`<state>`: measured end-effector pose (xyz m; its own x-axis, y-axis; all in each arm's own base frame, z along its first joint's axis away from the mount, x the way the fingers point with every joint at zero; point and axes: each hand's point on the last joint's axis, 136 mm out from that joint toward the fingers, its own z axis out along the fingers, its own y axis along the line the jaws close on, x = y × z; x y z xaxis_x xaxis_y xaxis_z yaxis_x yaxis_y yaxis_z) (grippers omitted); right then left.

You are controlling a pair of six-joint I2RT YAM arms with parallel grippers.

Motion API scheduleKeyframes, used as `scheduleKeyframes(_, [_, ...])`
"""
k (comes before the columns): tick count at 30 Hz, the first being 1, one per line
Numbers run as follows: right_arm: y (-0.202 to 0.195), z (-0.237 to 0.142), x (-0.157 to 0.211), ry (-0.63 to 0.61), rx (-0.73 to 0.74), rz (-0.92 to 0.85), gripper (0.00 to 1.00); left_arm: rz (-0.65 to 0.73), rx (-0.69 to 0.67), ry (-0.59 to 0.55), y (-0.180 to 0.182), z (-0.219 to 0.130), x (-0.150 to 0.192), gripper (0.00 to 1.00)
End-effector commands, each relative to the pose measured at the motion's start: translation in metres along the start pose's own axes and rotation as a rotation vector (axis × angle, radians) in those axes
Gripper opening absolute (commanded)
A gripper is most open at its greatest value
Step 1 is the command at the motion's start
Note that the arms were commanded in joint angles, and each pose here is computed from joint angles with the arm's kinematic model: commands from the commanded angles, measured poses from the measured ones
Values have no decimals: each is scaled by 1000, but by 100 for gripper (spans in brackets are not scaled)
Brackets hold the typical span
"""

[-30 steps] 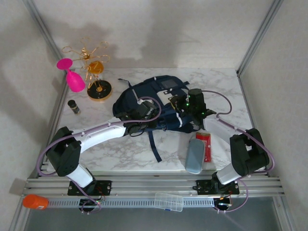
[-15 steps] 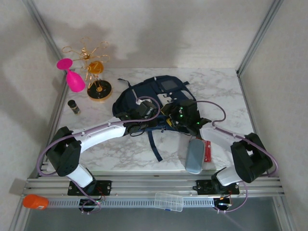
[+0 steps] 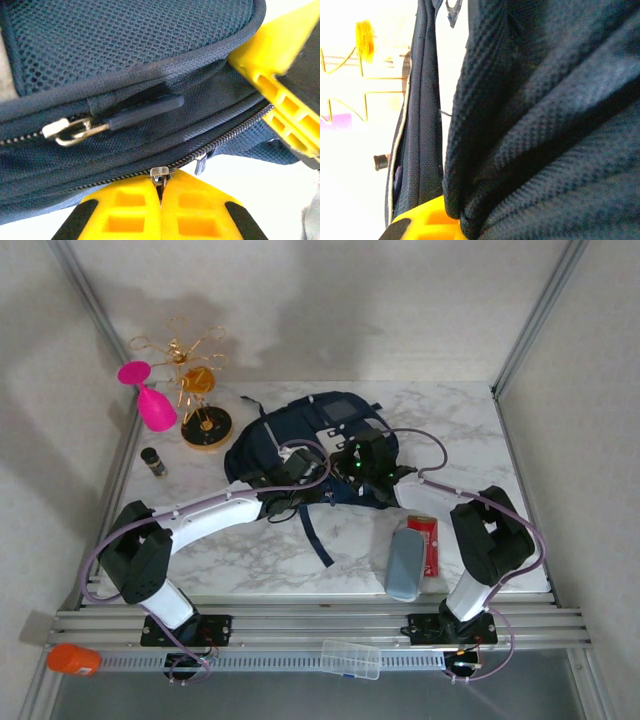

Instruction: Pack the student bag

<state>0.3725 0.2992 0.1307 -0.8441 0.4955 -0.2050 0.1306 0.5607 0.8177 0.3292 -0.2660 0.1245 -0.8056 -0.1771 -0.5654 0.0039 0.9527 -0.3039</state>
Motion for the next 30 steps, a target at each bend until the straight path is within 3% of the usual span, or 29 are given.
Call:
scheduleKeyframes(1, [6,-18,-23,-5,-41,-200,0,21,-87,20,25,-18,12,0])
scheduleKeyframes(6, [-23,-45,-76,39,-2,-312,0,64,-153,67,60,-28,37,0])
scheduleKeyframes(9, [-27,-53,-108,-21,26,-325,0,66,-120,95,58,-29,44,0])
scheduleKeyframes(12, [-5,-48,-107,-23,-37,-344,0,56,-56,97,44,-26,44,0])
scheduleKeyframes(13, [3,-45,-101,-2,-61,-352,3,53,-35,97,38,-25,42,0])
scheduleKeyframes(17, [2,-40,-89,18,10,-335,46,33,20,81,18,-17,33,0])
scheduleKeyframes(20, [-17,-61,-84,-51,102,-236,62,13,4,64,16,-12,27,0])
scheduleKeyframes(24, [-23,-78,-48,-73,101,-155,73,-9,63,53,1,-10,22,0])
scheduleKeyframes(30, [-4,-66,11,8,-5,-38,74,-12,74,36,-7,-10,15,0])
